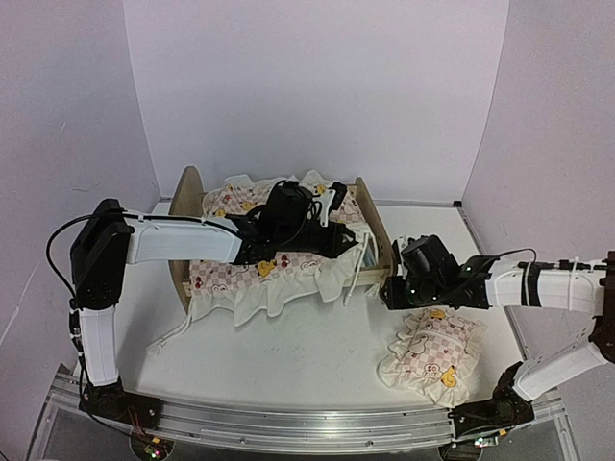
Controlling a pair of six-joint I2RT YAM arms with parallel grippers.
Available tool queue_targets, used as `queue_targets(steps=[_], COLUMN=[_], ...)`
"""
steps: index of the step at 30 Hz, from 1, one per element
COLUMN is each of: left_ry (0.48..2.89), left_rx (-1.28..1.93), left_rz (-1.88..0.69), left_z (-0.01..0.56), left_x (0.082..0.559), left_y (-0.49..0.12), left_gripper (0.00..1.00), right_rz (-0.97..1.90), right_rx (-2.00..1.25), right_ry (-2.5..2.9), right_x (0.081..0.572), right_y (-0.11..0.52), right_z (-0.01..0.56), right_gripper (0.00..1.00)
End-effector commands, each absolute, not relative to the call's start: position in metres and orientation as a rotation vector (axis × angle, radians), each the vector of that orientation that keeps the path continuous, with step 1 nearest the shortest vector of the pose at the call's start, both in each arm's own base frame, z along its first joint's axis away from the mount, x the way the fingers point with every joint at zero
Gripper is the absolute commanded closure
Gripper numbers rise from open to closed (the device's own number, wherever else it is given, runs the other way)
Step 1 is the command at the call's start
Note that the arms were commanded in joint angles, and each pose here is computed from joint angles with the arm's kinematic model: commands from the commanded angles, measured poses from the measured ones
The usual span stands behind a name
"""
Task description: Set up the pet bed
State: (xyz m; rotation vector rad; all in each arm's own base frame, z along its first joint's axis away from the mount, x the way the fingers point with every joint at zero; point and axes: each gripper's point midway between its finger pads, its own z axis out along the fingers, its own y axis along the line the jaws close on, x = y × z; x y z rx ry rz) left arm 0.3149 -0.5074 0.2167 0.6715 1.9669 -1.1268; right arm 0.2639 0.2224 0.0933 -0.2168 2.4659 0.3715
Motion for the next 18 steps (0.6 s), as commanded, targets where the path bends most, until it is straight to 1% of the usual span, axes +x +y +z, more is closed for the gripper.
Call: queue_targets(steps=[1, 5, 8, 11, 15, 18], left_ry=[1.856, 1.851, 1.899, 1.954, 1.976, 1.987], left_rx=[0.625, 0.600, 0.601, 0.632, 0.635, 0.632], left_rz=[-1.075, -1.017, -0.995, -1.001, -0.958, -0.915], left_z=[0.247, 0.247, 0.227, 0.200, 0.184, 0.183], left_x=[0.319, 0.321, 0.327, 0.328, 0.332, 0.334], left_y=[-0.509, -0.517, -0.529, -0.541, -0.540, -0.535], left_gripper=[1.00, 1.00, 1.00, 1.00, 1.00, 1.00], right_rz=[0.360, 0.318, 0.325, 0.312, 0.287, 0.302], right_rx=[-0.006, 0.013, -0.017, -0.061, -0.076, -0.085], right_ry=[2.210, 2.160, 2.168, 2.175, 2.099, 2.059], right_x=[0.312, 0.318, 0.314, 0.315, 0.330, 0.351], right_y=[0.220, 0.213, 0.214, 0.217, 0.219, 0.221], right_z=[0.138, 0.147, 0.141, 0.130, 0.136, 0.142], right_gripper=[0.61, 0.62, 0.62, 0.64, 0.74, 0.86])
